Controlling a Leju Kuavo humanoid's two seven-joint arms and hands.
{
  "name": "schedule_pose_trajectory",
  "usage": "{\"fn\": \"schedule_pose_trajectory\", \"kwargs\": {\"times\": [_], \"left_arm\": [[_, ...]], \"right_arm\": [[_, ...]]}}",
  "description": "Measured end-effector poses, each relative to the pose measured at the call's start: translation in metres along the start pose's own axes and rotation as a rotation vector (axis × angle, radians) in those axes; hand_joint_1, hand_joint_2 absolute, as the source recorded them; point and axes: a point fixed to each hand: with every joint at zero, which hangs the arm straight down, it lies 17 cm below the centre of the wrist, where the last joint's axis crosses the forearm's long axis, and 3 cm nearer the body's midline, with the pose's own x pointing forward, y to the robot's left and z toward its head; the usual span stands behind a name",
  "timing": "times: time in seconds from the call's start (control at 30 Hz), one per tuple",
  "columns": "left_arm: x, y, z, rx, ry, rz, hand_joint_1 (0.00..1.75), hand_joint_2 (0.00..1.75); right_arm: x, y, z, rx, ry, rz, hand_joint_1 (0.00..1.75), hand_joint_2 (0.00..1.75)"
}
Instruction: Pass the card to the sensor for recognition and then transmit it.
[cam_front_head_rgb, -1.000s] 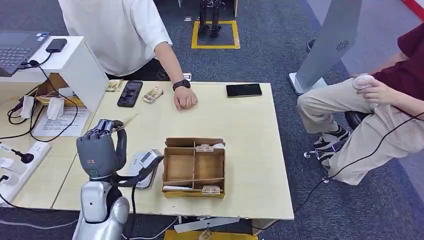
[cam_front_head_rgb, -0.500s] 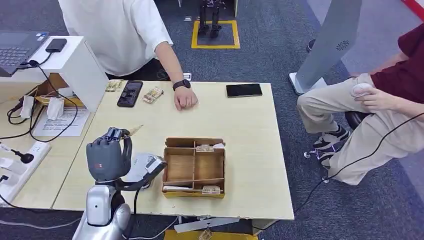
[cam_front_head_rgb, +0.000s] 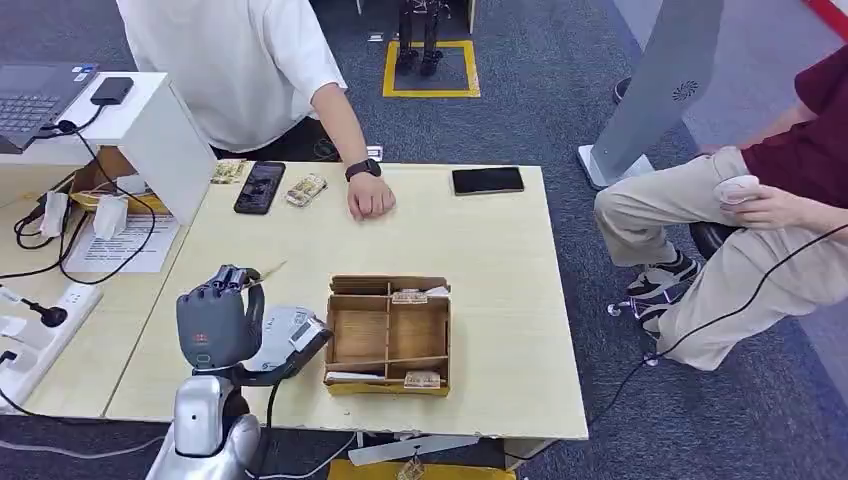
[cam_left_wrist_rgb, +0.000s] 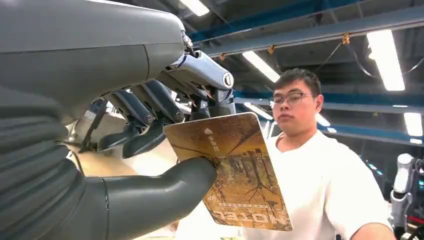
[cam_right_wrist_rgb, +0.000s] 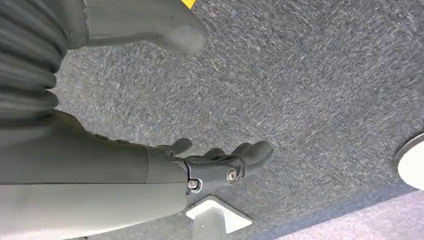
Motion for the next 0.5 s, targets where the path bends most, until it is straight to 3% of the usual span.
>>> {"fn": "schedule_pose_trajectory", "kwargs": {"times": [0.5], "left_arm": [[-0.0005, 0.0038, 0.0014, 0.008, 0.002, 0.042, 1.75, 1.75]], "right_arm": [[0.003, 0.0, -0.0004, 0.003, -0.019, 0.015, 0.0, 1.75]]}}
